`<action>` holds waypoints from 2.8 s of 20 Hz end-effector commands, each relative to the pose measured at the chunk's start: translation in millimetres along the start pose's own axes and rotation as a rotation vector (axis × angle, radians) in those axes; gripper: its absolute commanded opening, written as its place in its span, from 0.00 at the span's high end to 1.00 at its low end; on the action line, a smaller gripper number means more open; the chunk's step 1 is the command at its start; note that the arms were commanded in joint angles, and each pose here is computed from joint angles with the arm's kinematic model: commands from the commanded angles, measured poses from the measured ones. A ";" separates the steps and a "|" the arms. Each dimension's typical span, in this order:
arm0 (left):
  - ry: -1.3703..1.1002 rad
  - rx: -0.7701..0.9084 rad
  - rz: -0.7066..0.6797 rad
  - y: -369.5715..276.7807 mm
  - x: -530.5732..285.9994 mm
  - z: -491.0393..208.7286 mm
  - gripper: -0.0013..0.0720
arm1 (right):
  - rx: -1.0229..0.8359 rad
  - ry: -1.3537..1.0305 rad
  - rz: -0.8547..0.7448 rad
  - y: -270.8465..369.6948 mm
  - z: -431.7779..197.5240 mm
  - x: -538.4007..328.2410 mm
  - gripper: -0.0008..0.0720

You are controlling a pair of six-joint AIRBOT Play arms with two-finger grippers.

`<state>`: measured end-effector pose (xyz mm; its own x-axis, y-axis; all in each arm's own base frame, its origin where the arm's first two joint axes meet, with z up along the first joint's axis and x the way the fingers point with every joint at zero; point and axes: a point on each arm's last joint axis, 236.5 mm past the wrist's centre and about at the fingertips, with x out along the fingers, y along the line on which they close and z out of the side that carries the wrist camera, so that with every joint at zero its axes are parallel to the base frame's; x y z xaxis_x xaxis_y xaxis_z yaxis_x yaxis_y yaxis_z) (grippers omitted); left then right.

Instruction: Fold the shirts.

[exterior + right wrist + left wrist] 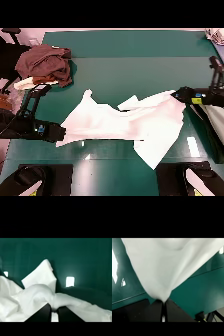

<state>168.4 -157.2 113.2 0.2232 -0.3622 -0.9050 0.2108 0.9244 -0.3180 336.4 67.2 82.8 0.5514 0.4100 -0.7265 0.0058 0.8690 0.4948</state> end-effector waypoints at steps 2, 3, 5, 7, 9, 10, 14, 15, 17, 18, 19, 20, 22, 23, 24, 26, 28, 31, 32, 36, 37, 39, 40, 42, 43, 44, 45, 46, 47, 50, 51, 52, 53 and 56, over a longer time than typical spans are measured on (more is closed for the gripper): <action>0.015 -0.012 0.014 6.8 12.8 -5.7 0.95 | 0.097 0.108 -0.089 -59.8 7.0 73.5 0.26; 0.020 -0.017 0.015 8.6 19.1 -6.9 0.95 | 0.087 0.156 -0.101 -70.4 9.0 77.8 0.24; 0.037 -0.026 0.023 12.3 27.5 -11.5 0.95 | 0.050 0.189 -0.115 -82.6 23.9 65.1 0.24; 0.046 -0.028 0.026 13.8 30.3 -14.1 0.95 | 0.059 0.124 -0.136 -89.0 39.9 35.9 0.24; 0.044 -0.028 0.025 13.6 30.3 -13.4 0.95 | 0.086 0.129 -0.153 -93.6 16.7 10.9 0.15; 0.036 -0.028 0.022 12.9 30.4 -11.7 0.95 | 0.102 0.165 -0.169 -98.2 -7.6 2.4 0.15; -0.003 -0.039 0.004 8.7 30.6 -2.3 0.95 | 0.160 0.270 -0.267 -117.8 -101.0 -10.9 0.15; -0.011 -0.057 -0.001 7.7 30.6 -0.3 0.95 | 0.179 0.285 -0.266 -117.3 -116.0 -10.0 0.15; -0.030 -0.059 -0.009 5.8 30.5 4.2 0.95 | 0.208 0.343 -0.293 -124.2 -145.8 -9.5 0.15; -0.038 -0.060 -0.012 5.2 30.4 6.0 0.95 | 0.224 0.384 -0.346 -135.4 -161.9 -13.7 0.15; -0.043 -0.059 -0.015 4.5 30.4 7.3 0.95 | 0.224 0.414 -0.387 -144.5 -173.1 -17.3 0.15; -0.048 -0.060 -0.017 4.2 30.3 8.4 0.95 | 0.228 0.429 -0.408 -149.4 -179.8 -18.7 0.15; -0.053 -0.059 -0.019 3.8 30.3 9.7 0.95 | 0.237 0.431 -0.403 -150.5 -185.2 -14.1 0.15; -0.054 -0.060 -0.019 3.6 30.2 9.9 0.95 | 0.243 0.439 -0.404 -152.7 -188.7 -11.1 0.15; -0.056 -0.059 -0.020 3.6 30.2 10.3 0.95 | 0.256 0.455 -0.399 -154.6 -193.5 -6.2 0.15; -0.060 -0.059 -0.018 4.1 30.2 11.4 0.95 | 0.282 0.515 -0.375 -153.3 -203.0 1.3 0.15; -0.066 -0.058 -0.019 3.8 30.1 12.7 0.95 | 0.319 0.524 -0.286 -134.9 -198.7 15.7 0.15; -0.075 -0.058 -0.021 3.3 30.0 15.0 0.95 | 0.330 0.466 -0.181 -107.3 -178.8 44.0 0.16; -0.077 -0.058 -0.022 3.2 30.2 15.6 0.95 | 0.322 0.465 -0.172 -102.4 -178.4 52.2 0.20; -0.113 -0.072 -0.012 6.1 29.3 24.2 0.95 | 0.263 0.542 -0.141 -81.0 -187.5 63.5 0.86; -0.132 -0.070 -0.009 6.8 28.8 28.5 0.95 | 0.223 0.544 -0.127 -72.1 -180.1 59.0 0.95; -0.166 -0.072 -0.004 8.2 27.2 36.5 0.95 | 0.138 0.471 -0.088 -47.1 -143.3 37.9 0.95; -0.159 -0.073 -0.005 7.5 25.3 35.0 0.95 | 0.085 0.423 -0.063 -29.1 -121.0 18.5 0.96; -0.154 -0.098 0.013 8.1 8.7 34.2 0.95 | -0.038 0.341 -0.021 10.8 -85.7 -33.8 0.96; -0.188 -0.102 0.008 3.9 -10.1 42.0 0.95 | -0.099 0.287 -0.007 30.1 -69.6 -63.1 0.96; -0.259 -0.088 0.000 -2.1 -39.0 56.5 0.95 | -0.158 0.210 -0.005 48.4 -51.7 -96.8 0.96; -0.344 -0.076 0.000 -5.5 -71.8 71.3 0.95 | -0.207 0.123 -0.014 63.8 -35.0 -132.6 0.96; -0.438 -0.075 0.019 -3.2 -110.5 83.6 0.95 | -0.250 0.037 -0.026 78.0 -20.0 -164.6 0.96; -0.515 -0.095 0.047 3.5 -146.3 89.5 0.95 | -0.301 -0.060 -0.040 94.5 -5.4 -197.0 0.96; -0.731 -0.111 -0.044 -9.2 -252.9 86.2 0.95 | -0.508 -0.334 -0.054 155.4 24.4 -293.9 0.96; -0.810 -0.113 -0.133 -23.0 -288.4 81.9 0.95 | -0.565 -0.412 -0.070 171.6 28.2 -324.0 0.96; -0.889 -0.103 -0.239 -39.3 -324.8 75.0 0.95 | -0.613 -0.506 -0.093 186.7 32.2 -355.2 0.96; -0.952 -0.092 -0.345 -55.0 -356.1 66.5 0.95 | -0.634 -0.613 -0.111 198.8 37.5 -384.2 0.96; -1.006 -0.074 -0.484 -76.5 -388.1 55.8 0.96 | -0.556 -0.836 -0.182 199.1 53.9 -439.4 0.96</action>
<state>149.2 -95.0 459.0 0.8269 -0.5229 -0.2070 0.3349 0.7535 -0.5657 169.6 66.6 476.0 0.9279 0.2414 -0.2840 -0.2572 0.9662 -0.0190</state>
